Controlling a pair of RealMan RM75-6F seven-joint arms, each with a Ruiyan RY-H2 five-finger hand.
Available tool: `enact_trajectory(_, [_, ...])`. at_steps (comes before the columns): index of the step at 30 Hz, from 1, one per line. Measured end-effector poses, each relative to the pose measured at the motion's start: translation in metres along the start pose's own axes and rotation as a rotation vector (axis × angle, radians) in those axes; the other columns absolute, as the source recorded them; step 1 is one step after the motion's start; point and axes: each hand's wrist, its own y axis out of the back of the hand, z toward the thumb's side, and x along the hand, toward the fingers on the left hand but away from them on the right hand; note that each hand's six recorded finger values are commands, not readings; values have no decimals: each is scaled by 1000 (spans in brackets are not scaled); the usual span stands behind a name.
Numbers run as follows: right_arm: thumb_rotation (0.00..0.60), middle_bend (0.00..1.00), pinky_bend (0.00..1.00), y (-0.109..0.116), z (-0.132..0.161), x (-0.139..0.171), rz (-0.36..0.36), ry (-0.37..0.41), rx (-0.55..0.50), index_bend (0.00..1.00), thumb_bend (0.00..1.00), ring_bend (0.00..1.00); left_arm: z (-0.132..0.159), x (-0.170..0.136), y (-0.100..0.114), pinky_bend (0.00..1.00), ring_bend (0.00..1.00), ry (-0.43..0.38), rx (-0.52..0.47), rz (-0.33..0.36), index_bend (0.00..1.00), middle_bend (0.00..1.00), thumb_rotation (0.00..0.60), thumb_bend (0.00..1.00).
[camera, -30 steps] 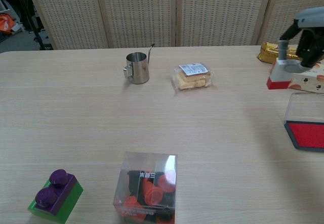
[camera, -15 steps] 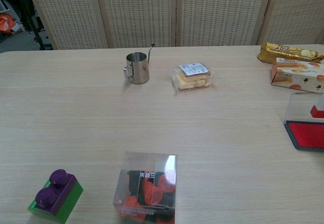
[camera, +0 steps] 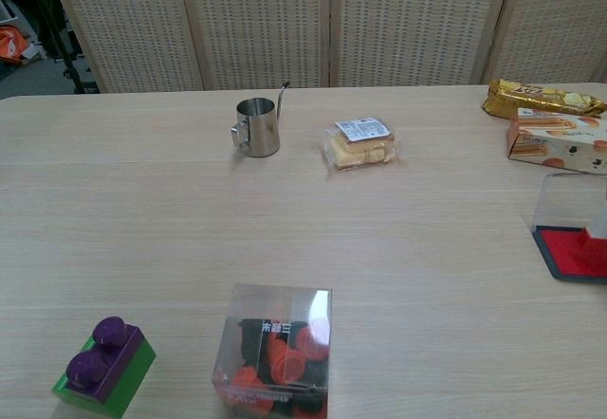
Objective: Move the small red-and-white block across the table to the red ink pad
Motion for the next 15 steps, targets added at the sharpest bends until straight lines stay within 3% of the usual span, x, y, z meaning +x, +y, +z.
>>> enact_trajectory(15, [600, 919, 1000, -19, -1, -11, -1, 9, -4, 598, 672, 989, 0, 0, -1, 0, 0, 6, 0, -2, 0, 0, 600, 0])
